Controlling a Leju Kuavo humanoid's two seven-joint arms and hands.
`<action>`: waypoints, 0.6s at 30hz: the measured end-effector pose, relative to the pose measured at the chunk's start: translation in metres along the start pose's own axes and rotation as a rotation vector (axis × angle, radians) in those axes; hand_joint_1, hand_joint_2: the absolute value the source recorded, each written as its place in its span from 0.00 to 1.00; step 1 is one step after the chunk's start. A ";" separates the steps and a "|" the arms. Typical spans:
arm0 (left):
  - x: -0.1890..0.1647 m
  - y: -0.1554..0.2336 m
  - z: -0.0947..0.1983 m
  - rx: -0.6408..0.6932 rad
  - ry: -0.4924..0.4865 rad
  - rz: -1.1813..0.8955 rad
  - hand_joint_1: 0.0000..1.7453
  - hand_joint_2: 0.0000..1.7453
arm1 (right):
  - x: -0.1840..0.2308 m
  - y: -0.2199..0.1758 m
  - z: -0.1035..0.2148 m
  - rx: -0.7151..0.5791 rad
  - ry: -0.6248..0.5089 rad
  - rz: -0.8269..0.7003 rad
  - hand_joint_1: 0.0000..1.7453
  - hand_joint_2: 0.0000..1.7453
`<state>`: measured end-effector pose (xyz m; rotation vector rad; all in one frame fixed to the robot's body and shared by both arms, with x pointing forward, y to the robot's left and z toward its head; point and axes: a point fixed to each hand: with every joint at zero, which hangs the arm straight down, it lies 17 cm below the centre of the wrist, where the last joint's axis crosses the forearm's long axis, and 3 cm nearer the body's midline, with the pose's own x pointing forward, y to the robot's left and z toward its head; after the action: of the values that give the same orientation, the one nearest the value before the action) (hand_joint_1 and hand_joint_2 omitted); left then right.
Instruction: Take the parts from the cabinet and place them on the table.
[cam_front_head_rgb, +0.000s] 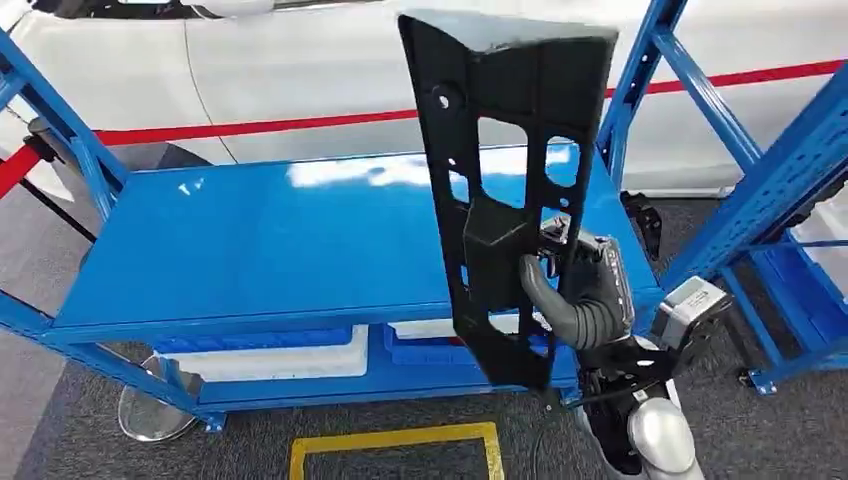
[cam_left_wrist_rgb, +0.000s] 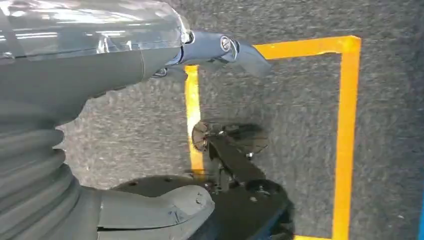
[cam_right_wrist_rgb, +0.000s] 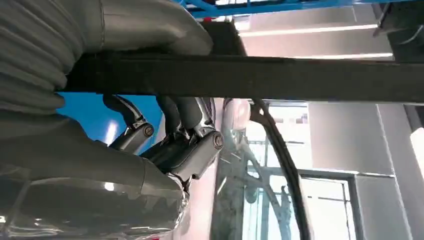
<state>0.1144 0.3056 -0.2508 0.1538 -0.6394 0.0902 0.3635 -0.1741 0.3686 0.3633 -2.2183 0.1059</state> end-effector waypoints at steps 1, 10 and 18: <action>0.000 0.001 0.000 0.000 -0.001 -0.003 0.00 1.00 | -0.001 -0.001 0.002 -0.004 0.006 0.001 1.00 1.00; 0.002 0.007 -0.002 -0.004 -0.009 -0.035 0.00 1.00 | 0.000 -0.006 0.009 -0.020 0.011 0.012 1.00 1.00; -0.002 0.009 0.000 -0.005 0.000 -0.050 0.00 1.00 | -0.002 -0.016 0.018 -0.046 0.029 0.029 1.00 1.00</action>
<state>0.1116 0.3149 -0.2514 0.1646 -0.6356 0.0406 0.3555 -0.1928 0.3547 0.3031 -2.1942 0.0753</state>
